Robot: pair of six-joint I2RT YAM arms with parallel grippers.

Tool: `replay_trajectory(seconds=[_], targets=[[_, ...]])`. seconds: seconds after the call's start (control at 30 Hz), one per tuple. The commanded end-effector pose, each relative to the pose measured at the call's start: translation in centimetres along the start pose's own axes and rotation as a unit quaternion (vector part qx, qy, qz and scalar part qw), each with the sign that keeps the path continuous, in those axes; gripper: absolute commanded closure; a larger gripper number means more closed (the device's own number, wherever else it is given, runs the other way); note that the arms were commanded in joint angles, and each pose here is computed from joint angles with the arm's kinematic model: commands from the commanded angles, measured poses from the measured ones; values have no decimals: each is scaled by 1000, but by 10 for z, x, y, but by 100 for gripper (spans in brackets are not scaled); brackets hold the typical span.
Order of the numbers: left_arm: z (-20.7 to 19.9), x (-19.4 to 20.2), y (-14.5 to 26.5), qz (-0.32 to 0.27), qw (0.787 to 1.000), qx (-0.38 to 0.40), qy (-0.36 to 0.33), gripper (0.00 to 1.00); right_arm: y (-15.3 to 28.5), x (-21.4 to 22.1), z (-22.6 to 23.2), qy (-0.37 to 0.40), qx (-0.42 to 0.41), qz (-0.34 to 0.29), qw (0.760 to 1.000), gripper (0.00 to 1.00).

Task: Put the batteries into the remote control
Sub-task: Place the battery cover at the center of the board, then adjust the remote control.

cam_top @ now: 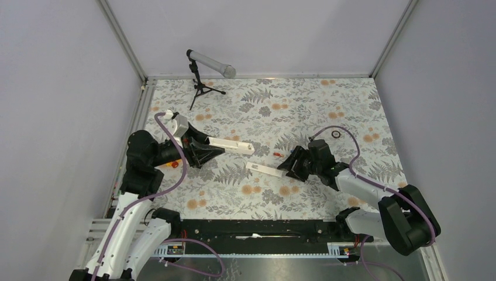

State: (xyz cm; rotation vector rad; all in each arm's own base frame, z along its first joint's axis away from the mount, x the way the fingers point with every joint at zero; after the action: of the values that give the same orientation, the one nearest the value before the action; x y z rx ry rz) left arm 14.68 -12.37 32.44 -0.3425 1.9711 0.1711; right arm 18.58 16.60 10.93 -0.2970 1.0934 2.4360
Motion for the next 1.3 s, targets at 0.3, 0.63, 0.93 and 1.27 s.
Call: replay_trajectory(seconds=[0.3, 0.63, 0.93, 1.27], targets=[[-12, -31, -15, -28, 989, 130, -67, 100, 87, -29, 100, 234, -278, -51, 930, 0], [-22, -43, -25, 3, 974, 197, -116, 100, 159, -40, 172, 220, -514, -44, 828, 1], [-27, -56, -29, -45, 974, 172, -143, 100, 149, -41, 204, 166, -551, -2, 818, 1], [-35, -59, -28, -66, 968, 188, -150, 100, 164, -41, 221, 105, -636, 10, 764, 41]])
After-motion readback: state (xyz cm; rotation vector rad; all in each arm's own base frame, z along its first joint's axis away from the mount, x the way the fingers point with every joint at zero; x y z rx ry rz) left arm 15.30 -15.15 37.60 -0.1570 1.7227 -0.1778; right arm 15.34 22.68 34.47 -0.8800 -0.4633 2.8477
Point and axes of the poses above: each gripper's point midway between its finger pads, its own y axis back along the fingers, its own z axis along the line the jaws close on, x = y × z, the point moved 8 cm from there along y, back along the fingers, and after that the axes turned 15 degrees about y, right-handed, at the moved point
